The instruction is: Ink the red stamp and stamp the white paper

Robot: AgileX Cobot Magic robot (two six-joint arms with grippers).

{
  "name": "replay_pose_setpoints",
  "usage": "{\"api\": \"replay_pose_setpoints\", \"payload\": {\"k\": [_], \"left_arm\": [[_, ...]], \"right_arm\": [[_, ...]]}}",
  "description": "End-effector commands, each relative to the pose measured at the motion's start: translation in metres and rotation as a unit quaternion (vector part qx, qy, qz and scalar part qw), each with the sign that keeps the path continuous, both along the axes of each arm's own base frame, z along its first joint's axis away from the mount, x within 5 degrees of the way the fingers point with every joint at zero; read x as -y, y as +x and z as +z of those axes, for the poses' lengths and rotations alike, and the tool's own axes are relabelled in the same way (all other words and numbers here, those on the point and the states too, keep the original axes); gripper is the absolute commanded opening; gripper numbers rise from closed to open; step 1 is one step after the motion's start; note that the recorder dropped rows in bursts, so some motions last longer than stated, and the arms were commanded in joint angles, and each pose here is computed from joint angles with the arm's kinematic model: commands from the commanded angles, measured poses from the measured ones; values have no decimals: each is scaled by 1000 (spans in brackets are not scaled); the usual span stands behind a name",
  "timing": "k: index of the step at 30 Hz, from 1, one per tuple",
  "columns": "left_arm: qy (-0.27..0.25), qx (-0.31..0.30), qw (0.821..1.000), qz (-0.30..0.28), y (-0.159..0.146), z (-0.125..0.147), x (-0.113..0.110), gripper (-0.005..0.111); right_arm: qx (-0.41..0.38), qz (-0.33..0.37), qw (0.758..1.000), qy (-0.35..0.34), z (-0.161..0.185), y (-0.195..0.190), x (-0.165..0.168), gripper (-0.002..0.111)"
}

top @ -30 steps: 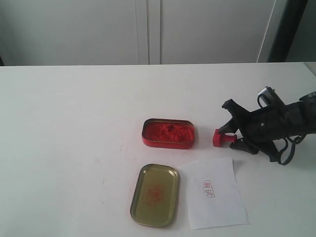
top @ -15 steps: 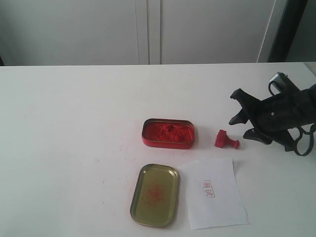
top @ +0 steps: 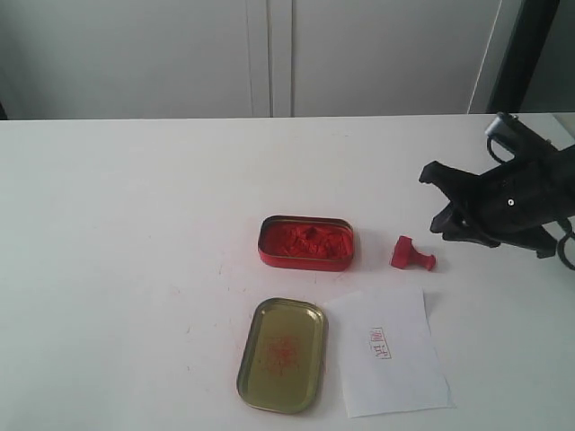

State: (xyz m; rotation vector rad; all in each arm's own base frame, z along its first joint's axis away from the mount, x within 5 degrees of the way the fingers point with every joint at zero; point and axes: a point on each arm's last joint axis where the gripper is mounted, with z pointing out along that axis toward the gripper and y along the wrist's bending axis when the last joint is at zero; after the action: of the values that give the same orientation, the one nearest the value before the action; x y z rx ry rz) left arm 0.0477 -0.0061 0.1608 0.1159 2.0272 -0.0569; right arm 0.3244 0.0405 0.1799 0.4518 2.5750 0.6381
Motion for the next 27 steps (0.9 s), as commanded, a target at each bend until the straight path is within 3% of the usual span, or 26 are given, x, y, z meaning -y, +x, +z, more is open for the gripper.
{"api": "replay_pose_setpoints", "payload": {"k": [1, 8, 21, 27], "left_arm": [[0, -10, 1000, 0, -1, -4, 0, 0], [0, -10, 1000, 0, -1, -4, 0, 0], [0, -10, 1000, 0, -1, -4, 0, 0], [0, -10, 1000, 0, -1, -4, 0, 0]], "right_arm": [[-7, 43, 999, -21, 6, -8, 3, 0], [-44, 90, 993, -69, 9, -21, 7, 0], [-81, 112, 973, -187, 38, -48, 26, 0], [-79, 122, 968, -206, 49, -57, 29, 0]]}}
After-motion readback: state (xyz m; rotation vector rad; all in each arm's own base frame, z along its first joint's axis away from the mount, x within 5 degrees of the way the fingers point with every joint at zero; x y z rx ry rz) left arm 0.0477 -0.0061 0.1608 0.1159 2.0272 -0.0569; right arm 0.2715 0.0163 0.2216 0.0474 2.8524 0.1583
